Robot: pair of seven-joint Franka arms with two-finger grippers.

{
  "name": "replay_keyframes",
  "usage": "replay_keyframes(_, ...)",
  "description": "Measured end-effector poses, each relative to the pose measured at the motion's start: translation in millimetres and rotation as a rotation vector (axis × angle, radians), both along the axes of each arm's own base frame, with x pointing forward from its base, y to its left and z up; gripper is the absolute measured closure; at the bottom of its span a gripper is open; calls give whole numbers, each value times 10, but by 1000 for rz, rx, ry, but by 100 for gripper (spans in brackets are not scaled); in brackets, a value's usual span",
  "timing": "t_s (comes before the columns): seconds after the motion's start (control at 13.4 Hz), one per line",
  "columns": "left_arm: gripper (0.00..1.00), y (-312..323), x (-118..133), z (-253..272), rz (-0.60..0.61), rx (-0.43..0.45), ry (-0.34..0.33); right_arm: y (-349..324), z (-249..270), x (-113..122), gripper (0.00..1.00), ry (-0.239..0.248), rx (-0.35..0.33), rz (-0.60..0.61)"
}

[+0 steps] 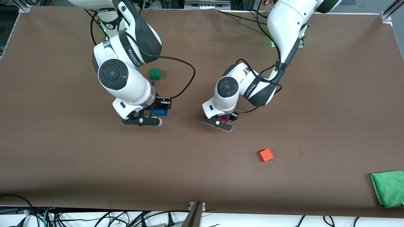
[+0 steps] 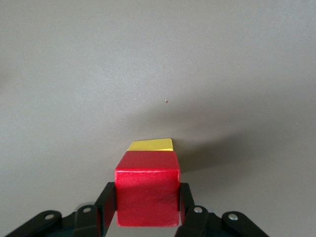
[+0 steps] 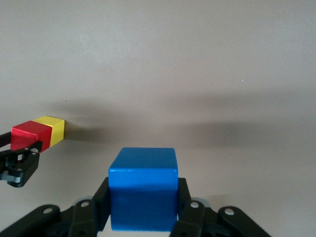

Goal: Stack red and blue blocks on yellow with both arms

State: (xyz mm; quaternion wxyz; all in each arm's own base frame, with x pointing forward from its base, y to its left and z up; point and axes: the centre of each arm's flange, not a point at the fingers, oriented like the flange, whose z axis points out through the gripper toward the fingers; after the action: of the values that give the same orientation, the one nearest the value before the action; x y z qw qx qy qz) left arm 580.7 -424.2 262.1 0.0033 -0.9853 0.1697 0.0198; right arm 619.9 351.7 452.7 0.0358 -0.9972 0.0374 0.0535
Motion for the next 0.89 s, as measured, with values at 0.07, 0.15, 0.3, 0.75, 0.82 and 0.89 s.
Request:
replay_keyframes(0.07, 44, 0, 0, 0, 0, 0, 0, 34, 2, -16, 45, -2, 0, -5)
replay_keyframes(0.15, 44, 0, 0, 0, 1, 0, 0, 72, 5, -34, 45, -3, 0, -14)
replay_keyframes(0.3, 44, 0, 0, 0, 2, 0, 0, 167, 7, -76, 45, -9, 2, -27)
replay_keyframes(0.75, 11, 72, 100, 111, 23, -8, -18, 351, -39, -136, 45, -23, 8, -53)
replay_keyframes(0.82, 1, 127, 171, 227, 36, -14, -30, 357, -38, -138, 45, -24, 9, -54)
replay_keyframes(0.89, 0, 219, 260, 370, 54, -19, -44, 371, -36, -144, 45, -25, 9, -59)
